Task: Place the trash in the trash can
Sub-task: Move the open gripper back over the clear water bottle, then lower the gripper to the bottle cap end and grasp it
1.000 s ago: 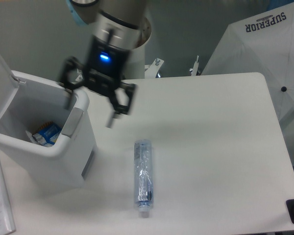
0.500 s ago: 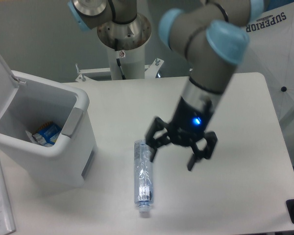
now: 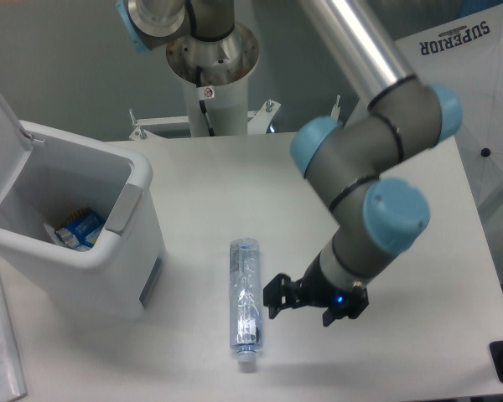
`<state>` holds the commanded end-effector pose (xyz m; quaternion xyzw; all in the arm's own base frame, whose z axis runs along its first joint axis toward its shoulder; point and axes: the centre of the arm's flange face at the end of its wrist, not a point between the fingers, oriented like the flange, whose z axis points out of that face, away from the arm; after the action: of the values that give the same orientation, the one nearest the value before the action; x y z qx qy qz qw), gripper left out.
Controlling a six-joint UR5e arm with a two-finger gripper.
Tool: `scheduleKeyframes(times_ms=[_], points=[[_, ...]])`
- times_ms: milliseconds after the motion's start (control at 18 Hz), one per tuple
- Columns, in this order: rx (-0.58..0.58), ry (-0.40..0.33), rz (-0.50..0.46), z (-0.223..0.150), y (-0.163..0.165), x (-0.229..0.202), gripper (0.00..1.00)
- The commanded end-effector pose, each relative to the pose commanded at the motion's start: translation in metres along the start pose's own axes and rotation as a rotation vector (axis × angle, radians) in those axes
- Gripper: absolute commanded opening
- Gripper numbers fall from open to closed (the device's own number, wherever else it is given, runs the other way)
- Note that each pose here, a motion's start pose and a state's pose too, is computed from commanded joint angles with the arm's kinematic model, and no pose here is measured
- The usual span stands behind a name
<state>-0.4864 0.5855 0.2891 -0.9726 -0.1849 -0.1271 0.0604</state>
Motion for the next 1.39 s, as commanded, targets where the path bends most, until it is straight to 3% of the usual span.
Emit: scheduleKeyframes(times_ms=[444, 944, 1389], points=[[-0.076, -0.016, -0.026, 0.035, -0.011, 0.009, 1.0], [-0.104, -0.063, -0.06, 0.077, -0.051, 0.037, 1.0], [-0.19, -0.121, -0.019, 0.122, -0.053, 0.057, 0.99]])
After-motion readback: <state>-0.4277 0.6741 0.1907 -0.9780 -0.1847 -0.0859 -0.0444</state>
